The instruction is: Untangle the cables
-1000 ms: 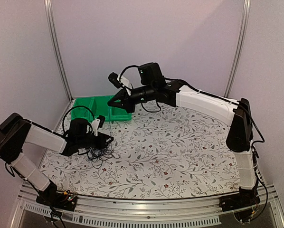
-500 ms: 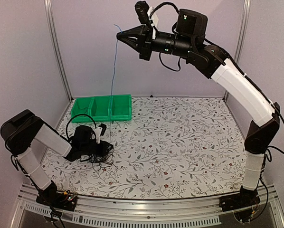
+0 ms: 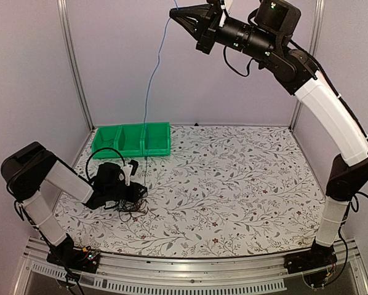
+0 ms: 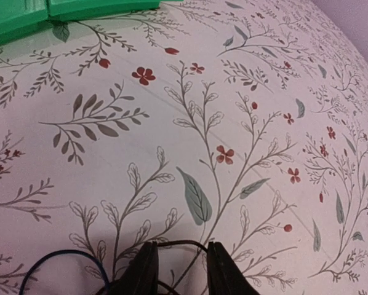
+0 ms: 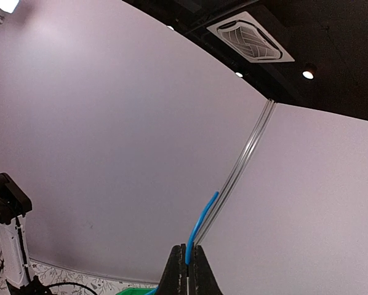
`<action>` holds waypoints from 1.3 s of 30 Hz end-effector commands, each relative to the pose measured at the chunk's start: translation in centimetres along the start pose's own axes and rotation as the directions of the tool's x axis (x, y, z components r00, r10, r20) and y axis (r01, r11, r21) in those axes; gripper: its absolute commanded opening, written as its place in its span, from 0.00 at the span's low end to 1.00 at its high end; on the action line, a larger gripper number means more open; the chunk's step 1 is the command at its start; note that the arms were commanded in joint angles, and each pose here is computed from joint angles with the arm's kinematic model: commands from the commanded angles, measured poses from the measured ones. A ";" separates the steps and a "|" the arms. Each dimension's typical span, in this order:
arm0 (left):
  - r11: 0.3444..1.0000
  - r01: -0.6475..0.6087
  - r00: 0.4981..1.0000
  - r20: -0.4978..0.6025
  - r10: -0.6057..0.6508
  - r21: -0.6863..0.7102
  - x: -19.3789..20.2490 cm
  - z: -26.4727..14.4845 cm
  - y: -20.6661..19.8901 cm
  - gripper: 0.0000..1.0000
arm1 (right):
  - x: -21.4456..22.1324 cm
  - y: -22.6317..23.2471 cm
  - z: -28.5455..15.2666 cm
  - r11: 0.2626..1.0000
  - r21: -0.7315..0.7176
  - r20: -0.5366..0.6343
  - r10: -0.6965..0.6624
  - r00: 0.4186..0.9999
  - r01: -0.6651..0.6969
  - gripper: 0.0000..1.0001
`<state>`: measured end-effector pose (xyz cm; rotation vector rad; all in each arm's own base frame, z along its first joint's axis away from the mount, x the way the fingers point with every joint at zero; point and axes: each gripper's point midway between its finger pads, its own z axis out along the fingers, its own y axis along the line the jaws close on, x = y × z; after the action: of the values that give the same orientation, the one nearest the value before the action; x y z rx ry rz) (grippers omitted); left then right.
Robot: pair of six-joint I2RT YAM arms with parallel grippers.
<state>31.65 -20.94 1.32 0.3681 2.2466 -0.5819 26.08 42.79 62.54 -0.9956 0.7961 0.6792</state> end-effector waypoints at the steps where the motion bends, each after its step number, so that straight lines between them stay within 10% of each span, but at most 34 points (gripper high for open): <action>1: 0.999 0.003 0.997 -0.074 -0.007 -0.049 2.0 -0.7 0.6 0.27 | -4.4 -2.5 -2.1 0.994 0.094 0.071 -0.058 0.996 0.051 0.00; 12: 0.997 0.020 0.995 -0.099 -0.028 -0.076 2.2 -0.5 0.9 0.31 | -11.1 -4.7 -5.4 0.957 0.228 0.177 -0.220 0.959 0.177 0.00; 26: 0.995 -0.041 0.981 0.186 0.058 -0.090 -10.9 -6.5 -2.2 0.43 | 2.8 0.9 -4.6 1.000 0.027 -0.117 0.016 0.993 -0.013 0.00; 39: 0.989 -0.148 0.931 0.338 0.142 -0.006 -16.5 -12.9 -7.1 0.52 | 18.2 8.6 -7.2 0.945 -0.069 -0.429 0.262 0.865 -0.320 0.00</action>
<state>32.89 -19.93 23.69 0.2906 1.8442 -0.5243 27.67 42.81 41.00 -1.2017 1.2893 0.7398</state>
